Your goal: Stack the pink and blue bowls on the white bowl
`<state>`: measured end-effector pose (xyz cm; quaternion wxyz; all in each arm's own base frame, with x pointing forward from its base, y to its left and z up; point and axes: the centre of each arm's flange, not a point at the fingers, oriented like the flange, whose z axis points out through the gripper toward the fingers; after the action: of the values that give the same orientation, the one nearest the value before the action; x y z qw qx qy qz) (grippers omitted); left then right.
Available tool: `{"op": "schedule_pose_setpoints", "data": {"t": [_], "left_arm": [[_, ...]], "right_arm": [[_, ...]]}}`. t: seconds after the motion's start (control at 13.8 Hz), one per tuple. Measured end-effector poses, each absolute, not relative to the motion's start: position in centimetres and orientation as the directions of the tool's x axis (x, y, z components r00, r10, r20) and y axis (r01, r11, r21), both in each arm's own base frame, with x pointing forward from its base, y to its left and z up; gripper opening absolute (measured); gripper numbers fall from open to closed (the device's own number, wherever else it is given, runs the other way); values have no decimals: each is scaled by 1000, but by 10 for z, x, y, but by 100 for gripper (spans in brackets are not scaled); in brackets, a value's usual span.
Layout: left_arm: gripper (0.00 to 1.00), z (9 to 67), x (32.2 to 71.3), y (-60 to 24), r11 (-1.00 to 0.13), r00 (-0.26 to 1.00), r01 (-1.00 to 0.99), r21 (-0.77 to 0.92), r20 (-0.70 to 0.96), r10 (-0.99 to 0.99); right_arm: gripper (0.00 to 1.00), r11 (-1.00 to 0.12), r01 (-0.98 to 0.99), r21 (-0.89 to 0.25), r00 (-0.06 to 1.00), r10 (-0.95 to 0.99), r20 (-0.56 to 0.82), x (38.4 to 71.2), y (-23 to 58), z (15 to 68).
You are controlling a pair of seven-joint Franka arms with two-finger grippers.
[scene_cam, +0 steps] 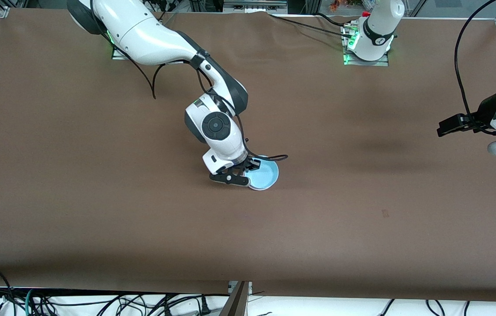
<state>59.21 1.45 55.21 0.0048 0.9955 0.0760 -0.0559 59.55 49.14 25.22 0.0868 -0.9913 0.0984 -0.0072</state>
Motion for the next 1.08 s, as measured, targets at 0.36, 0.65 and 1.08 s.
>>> {"op": "schedule_pose_setpoints", "data": {"t": [0.36, 0.65, 1.08], "left_arm": [[100, 556, 592, 14, -988, 983, 152, 1, -109, 151], [100, 558, 593, 13, -989, 983, 149, 2, -106, 148], [100, 559, 593, 12, -989, 983, 148, 2, -107, 146]], "right_arm": [[10, -966, -195, -171, 980, -197, -5, 595, 491, 250], [48, -965, -201, -171, 979, -204, -3, 599, 487, 251], [100, -945, -283, -166, 956, -291, 24, 647, 427, 306]]}}
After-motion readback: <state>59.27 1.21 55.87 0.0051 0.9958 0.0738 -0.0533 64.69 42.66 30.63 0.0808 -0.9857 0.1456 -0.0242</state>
